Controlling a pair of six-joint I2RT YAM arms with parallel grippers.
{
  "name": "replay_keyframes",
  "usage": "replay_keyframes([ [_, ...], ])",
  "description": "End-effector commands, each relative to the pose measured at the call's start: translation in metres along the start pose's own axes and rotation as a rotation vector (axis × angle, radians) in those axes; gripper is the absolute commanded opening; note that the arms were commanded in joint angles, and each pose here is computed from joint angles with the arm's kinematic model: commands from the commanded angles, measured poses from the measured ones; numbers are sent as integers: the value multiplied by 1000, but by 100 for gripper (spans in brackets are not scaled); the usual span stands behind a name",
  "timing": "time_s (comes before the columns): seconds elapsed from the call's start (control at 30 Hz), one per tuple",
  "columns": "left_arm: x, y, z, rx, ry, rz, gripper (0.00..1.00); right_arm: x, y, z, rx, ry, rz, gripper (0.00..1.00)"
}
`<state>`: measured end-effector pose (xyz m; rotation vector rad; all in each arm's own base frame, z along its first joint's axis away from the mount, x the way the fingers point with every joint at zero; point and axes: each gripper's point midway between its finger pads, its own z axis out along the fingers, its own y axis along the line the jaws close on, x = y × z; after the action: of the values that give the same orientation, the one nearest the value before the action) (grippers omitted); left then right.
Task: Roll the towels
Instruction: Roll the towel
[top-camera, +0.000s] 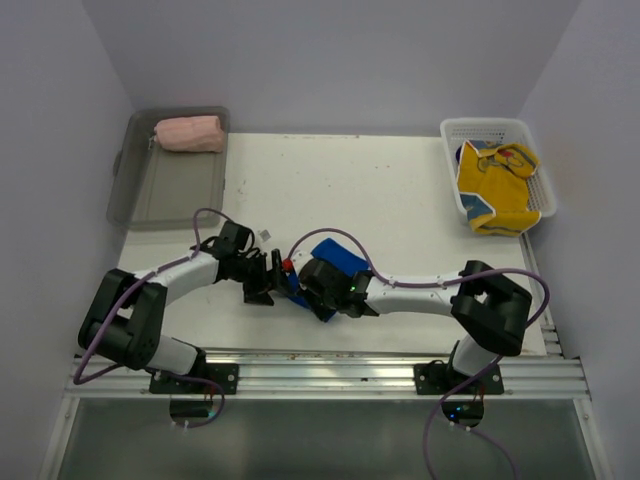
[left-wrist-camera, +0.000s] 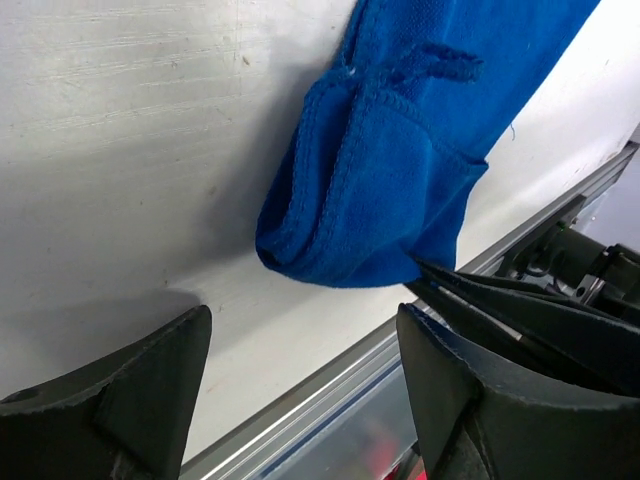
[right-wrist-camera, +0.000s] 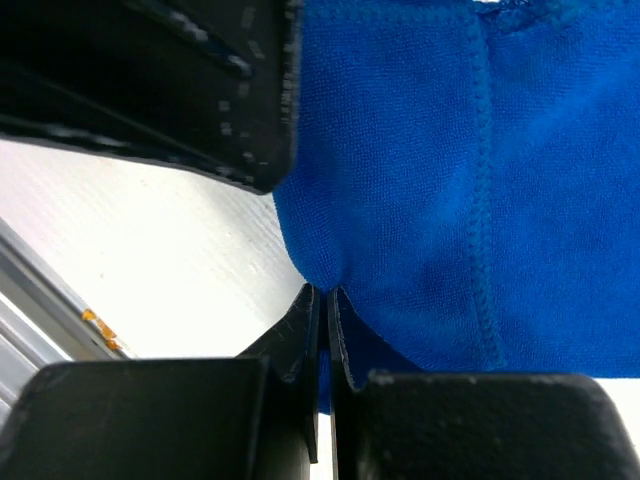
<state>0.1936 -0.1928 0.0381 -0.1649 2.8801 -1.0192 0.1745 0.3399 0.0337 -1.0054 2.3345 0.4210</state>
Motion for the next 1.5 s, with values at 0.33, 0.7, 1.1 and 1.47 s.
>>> replay_keyframes([
  [0.33,-18,-5,20,85,-99,-106,71,-20,17,-11,-81,-73,53,0],
  [0.7,-25,16,35,7,-115,-141,51,-17,16,-15,-77,-72,65,0],
  [1.1,-29,20,22,-121,-84,-179,0,-35,-10,-26,154,-75,-61,53],
  [1.47,-29,14,19,-107,-73,-191,0,-50,22,-7,174,-102,-249,52],
])
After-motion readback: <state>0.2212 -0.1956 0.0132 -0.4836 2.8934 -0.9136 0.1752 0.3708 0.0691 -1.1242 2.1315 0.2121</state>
